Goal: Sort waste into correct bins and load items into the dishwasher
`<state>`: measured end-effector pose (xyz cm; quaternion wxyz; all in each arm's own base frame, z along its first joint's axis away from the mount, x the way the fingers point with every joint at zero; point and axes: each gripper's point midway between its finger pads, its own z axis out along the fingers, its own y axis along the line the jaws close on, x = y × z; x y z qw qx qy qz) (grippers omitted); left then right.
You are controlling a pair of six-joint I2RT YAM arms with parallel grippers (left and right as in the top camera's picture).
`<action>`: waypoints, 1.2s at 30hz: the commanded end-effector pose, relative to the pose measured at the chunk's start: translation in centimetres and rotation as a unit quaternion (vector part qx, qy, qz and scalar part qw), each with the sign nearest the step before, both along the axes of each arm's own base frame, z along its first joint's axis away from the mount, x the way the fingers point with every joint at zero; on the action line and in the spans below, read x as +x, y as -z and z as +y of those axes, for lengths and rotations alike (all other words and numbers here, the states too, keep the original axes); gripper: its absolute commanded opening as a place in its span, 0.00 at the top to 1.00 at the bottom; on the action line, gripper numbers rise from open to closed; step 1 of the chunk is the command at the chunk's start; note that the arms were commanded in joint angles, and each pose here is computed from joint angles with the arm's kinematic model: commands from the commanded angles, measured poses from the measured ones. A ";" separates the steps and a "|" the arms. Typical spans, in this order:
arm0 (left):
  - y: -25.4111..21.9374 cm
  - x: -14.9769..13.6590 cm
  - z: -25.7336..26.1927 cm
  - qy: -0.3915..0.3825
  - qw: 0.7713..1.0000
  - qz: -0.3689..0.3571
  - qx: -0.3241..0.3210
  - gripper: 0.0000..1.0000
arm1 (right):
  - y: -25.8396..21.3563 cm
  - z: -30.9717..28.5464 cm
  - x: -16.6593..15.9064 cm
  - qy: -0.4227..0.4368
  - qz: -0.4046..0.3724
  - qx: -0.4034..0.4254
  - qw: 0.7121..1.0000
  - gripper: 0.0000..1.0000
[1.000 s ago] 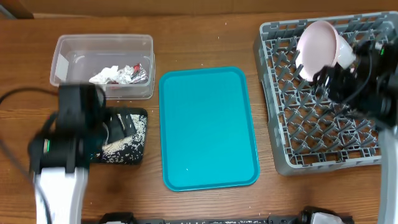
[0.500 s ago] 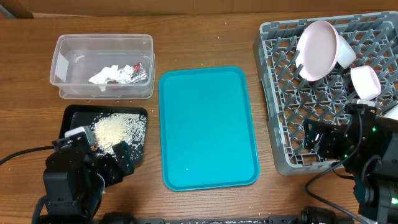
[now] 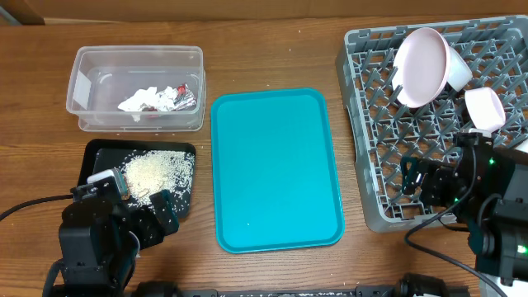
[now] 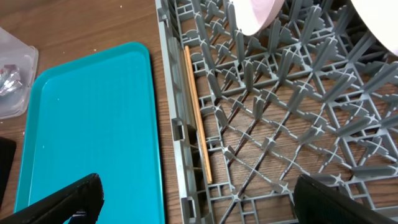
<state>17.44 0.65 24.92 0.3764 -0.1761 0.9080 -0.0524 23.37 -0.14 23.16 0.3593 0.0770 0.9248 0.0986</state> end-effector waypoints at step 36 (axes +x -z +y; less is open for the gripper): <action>0.2 -0.1 -0.2 -0.002 1.000 0.001 -0.008 0.00 | 1.5 2.6 -0.4 -0.060 0.017 -0.014 0.998 0.00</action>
